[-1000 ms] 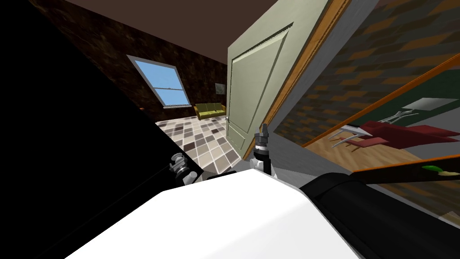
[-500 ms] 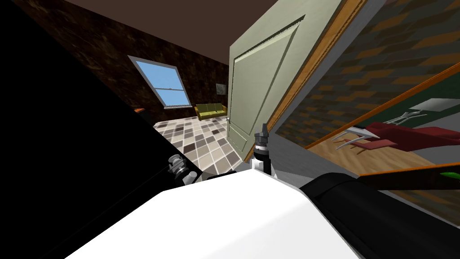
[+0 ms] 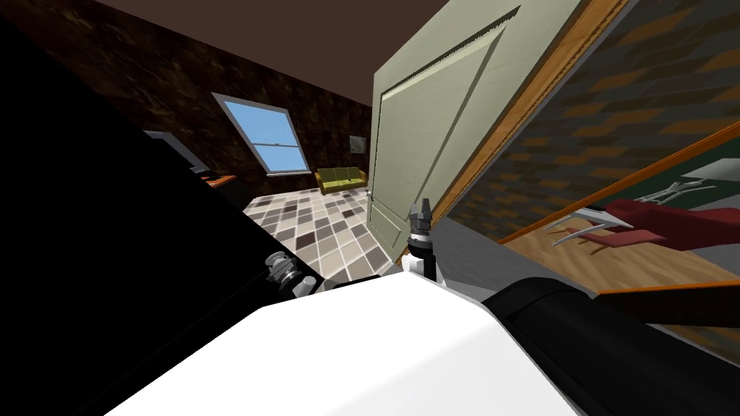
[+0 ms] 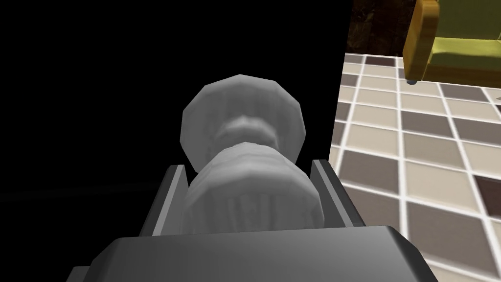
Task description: Push the door open
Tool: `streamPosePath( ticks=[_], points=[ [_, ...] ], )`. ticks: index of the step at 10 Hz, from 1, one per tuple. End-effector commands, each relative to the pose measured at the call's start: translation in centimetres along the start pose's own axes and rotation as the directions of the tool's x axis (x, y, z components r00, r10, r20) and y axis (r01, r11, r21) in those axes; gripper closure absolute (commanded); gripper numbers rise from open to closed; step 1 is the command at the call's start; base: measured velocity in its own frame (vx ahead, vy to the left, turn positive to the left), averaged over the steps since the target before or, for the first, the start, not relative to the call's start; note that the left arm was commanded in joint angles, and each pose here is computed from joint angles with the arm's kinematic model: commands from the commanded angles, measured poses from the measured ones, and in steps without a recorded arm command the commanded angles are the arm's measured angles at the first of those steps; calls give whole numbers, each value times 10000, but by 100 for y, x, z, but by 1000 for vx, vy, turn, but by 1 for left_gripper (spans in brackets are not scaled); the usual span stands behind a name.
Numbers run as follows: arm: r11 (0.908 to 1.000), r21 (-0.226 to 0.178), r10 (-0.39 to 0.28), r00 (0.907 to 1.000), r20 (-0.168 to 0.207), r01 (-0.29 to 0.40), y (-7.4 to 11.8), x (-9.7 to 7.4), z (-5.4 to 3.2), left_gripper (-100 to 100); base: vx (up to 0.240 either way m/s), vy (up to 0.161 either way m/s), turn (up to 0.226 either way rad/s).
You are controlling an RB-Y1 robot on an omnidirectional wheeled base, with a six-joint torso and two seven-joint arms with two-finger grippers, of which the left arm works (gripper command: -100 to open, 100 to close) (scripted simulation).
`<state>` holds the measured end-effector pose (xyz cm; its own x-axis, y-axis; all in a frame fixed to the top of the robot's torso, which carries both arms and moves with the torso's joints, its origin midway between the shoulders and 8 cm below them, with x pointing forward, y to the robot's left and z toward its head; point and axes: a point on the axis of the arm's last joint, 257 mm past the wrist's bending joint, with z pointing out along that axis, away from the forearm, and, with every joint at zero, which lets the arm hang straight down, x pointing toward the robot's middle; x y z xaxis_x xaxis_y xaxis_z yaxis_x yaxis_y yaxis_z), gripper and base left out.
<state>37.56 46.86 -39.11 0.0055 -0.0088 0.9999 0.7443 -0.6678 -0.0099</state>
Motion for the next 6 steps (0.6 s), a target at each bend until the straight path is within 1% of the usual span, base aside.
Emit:
streamPosePath(
  ticks=[1, 2, 3, 4, 5, 6],
  points=[
    [9994, 339, -22, 10000, -76, 24, -131, 29, 22, 100, 149, 15, 43],
    [9989, 463, -69, 10000, -11, 69, -156, 6, 2, 100, 174, 6, 43],
    [9996, 293, -44, 10000, 63, 42, -101, -11, -12, 100, 82, 6, 20],
    [9972, 743, 44, 10000, -57, -40, -352, 27, 53, 100, 119, 52, -78],
    [9953, 964, 83, 9999, -105, -72, -473, 43, 77, 100, 187, 64, -85],
    [9953, 964, 83, 9999, -105, -72, -473, 43, 77, 100, 128, 66, -6]
  ],
)
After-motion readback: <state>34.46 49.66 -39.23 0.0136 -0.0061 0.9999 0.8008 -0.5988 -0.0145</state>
